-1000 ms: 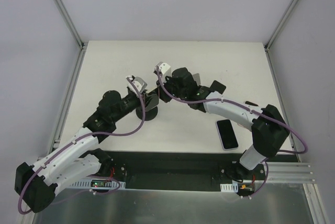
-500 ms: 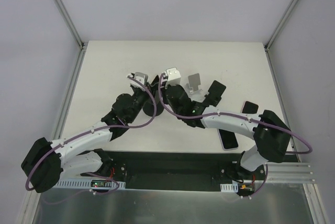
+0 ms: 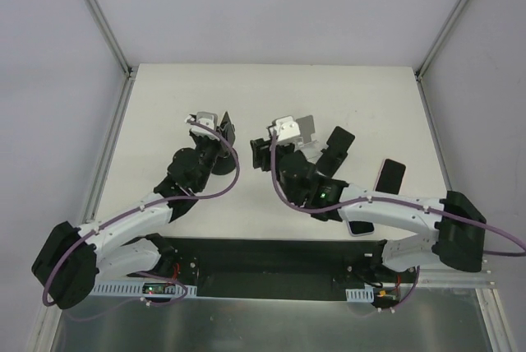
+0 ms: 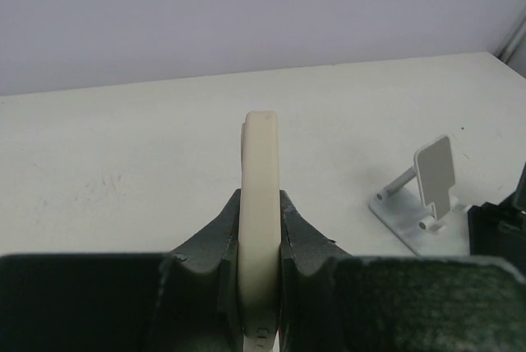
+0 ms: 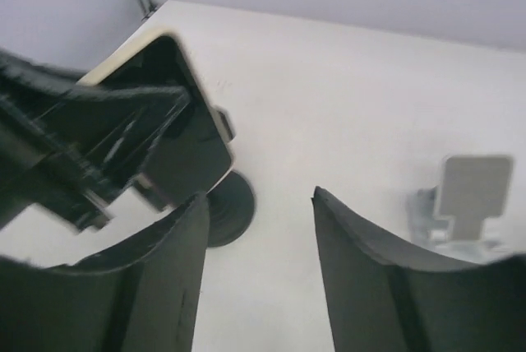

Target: Place the phone on the phone stand

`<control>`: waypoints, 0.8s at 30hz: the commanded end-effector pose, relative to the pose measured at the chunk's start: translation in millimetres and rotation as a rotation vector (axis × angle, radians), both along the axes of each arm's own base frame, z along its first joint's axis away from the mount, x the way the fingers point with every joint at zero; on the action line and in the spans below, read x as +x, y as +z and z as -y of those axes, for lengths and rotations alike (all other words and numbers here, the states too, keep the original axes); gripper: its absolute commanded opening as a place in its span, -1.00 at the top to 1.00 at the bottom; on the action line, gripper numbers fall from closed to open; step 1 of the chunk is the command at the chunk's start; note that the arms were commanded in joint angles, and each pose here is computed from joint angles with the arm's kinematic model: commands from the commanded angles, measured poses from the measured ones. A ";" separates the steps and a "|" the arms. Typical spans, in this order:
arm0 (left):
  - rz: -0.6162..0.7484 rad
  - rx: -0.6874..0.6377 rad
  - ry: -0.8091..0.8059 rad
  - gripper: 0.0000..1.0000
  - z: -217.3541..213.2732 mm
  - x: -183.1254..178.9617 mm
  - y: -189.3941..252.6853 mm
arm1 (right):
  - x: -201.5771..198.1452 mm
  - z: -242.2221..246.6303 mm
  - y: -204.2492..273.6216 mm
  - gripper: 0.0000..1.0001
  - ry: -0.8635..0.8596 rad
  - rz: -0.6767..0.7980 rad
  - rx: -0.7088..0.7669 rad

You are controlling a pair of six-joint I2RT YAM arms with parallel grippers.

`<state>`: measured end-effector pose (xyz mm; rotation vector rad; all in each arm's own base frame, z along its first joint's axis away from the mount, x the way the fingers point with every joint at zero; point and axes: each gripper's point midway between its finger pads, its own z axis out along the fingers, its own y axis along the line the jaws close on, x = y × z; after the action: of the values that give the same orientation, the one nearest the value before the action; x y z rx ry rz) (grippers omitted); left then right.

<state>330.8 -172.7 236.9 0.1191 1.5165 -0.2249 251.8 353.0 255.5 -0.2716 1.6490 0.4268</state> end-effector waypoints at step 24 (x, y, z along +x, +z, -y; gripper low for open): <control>-0.054 -0.013 -1.131 1.00 83.5 -112.8 -0.7 | -10.3 -30.2 -51.4 -0.55 1.128 -0.117 -0.100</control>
<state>250.3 -239.2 243.8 0.8265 1.3766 -0.9294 243.5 369.2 185.2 -1.1959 1.6333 1.1831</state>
